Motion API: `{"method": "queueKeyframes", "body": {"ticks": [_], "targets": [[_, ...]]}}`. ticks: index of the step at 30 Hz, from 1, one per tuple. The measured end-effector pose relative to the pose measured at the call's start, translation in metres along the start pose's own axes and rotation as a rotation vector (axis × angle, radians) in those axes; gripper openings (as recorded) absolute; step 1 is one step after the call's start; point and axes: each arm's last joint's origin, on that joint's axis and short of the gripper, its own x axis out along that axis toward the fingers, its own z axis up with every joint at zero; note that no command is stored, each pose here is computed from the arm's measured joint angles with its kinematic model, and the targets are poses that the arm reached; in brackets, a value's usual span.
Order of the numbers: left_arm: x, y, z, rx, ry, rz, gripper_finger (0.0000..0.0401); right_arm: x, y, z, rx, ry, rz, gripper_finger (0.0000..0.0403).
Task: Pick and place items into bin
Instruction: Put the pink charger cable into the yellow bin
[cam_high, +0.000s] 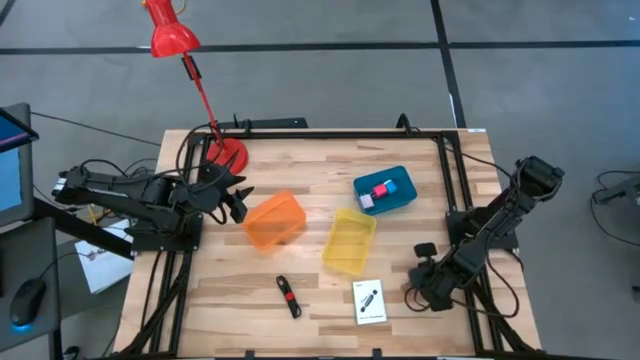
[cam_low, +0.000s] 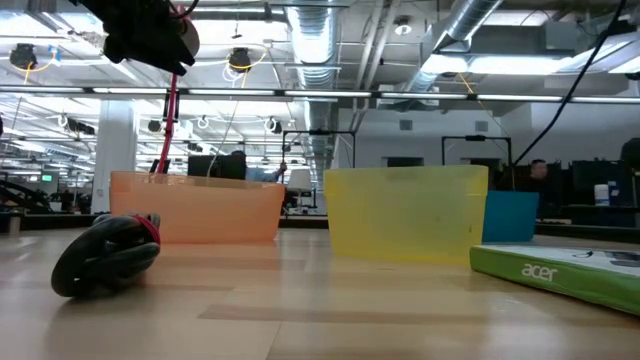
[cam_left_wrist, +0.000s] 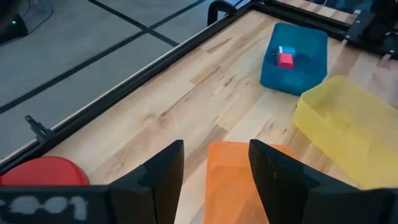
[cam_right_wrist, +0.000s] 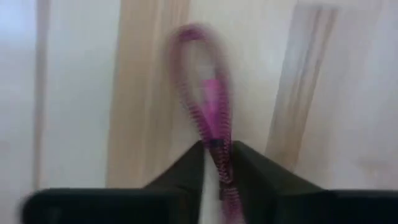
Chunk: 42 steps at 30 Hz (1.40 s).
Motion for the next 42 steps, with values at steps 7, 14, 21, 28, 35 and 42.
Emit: {"method": "queueKeyframes", "body": {"ticks": [7,14,21,28,35,42], "targets": [[0.0,0.0,0.0,0.0,-0.001,-0.001,0.0171,-0.024,-0.003,0.035,0.087,-0.195,-0.13,0.0021],[0.0,0.0,0.0,0.003,-0.001,-0.001,0.0171,-0.052,-0.04,0.076,0.136,-0.393,-0.502,0.001],[0.0,0.0,0.0,0.006,-0.002,0.0,0.0171,-0.062,-0.101,0.117,0.385,-0.542,-0.472,0.0004],[0.0,0.0,0.0,0.007,-0.001,0.0,0.0171,-0.07,-0.13,0.135,0.185,-0.62,-0.452,0.0003],[0.0,0.0,0.0,0.009,0.001,0.001,0.0171,-0.059,-0.127,0.13,-0.153,-0.555,-0.379,0.0002],[0.0,0.0,0.0,0.008,0.009,-0.014,0.0171,-0.035,-0.121,0.137,-0.404,-0.491,-0.331,0.0001]]}}
